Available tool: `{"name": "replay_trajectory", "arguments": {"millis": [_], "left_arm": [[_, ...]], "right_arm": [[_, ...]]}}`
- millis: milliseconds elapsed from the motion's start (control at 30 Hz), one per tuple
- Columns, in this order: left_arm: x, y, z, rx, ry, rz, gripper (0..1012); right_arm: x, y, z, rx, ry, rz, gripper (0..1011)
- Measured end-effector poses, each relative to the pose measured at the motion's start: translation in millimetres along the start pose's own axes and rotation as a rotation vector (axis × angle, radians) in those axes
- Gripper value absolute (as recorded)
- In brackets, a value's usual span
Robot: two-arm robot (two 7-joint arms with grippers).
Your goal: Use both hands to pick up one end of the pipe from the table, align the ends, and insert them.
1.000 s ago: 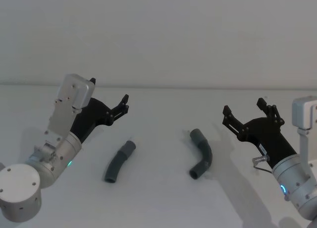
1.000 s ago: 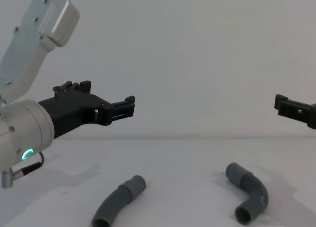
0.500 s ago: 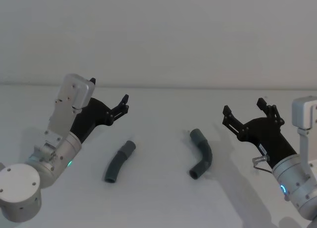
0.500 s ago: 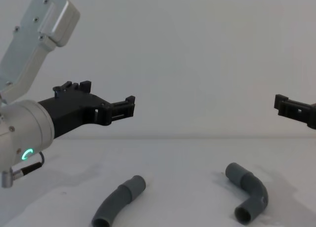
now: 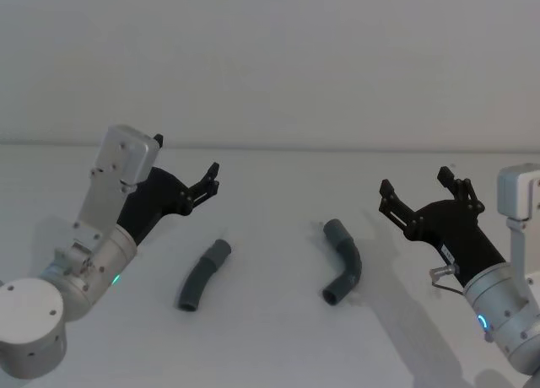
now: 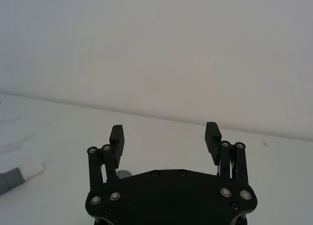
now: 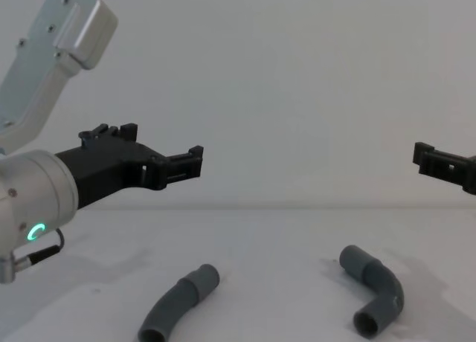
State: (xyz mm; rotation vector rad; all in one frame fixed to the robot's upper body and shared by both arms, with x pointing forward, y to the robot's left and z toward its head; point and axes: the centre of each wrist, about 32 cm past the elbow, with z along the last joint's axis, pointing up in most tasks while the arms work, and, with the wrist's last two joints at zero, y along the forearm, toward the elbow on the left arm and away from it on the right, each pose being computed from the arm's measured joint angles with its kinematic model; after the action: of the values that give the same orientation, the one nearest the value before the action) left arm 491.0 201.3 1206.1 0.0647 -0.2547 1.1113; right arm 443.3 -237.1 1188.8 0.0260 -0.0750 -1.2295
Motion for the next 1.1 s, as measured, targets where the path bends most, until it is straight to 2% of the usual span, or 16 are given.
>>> {"name": "replay_trajectory", "arguments": {"millis": [267, 467, 667, 900, 1100], "left_arm": [[7.3, 7.5, 6.3, 0.044, 0.034, -0.044, 1001], [14.7, 15.5, 15.7, 0.108, 0.062, -0.097, 1001], [20.0, 20.2, 25.1, 0.157, 0.068, -0.145, 1001], [23.5, 19.4, 34.4, 0.201, 0.071, -0.196, 1001], [24.1, 16.8, 40.6, 0.233, 0.081, -0.232, 1001]], "right_arm": [[0.0, 0.0, 0.0, 0.0, 0.0, 0.0, 1000], [0.0, 0.0, 0.0, 0.0, 0.0, 0.0, 1000], [0.0, 0.0, 0.0, 0.0, 0.0, 0.0, 1000], [0.0, 0.0, 0.0, 0.0, 0.0, 0.0, 1000], [0.0, 0.0, 0.0, 0.0, 0.0, 0.0, 1000]]}}
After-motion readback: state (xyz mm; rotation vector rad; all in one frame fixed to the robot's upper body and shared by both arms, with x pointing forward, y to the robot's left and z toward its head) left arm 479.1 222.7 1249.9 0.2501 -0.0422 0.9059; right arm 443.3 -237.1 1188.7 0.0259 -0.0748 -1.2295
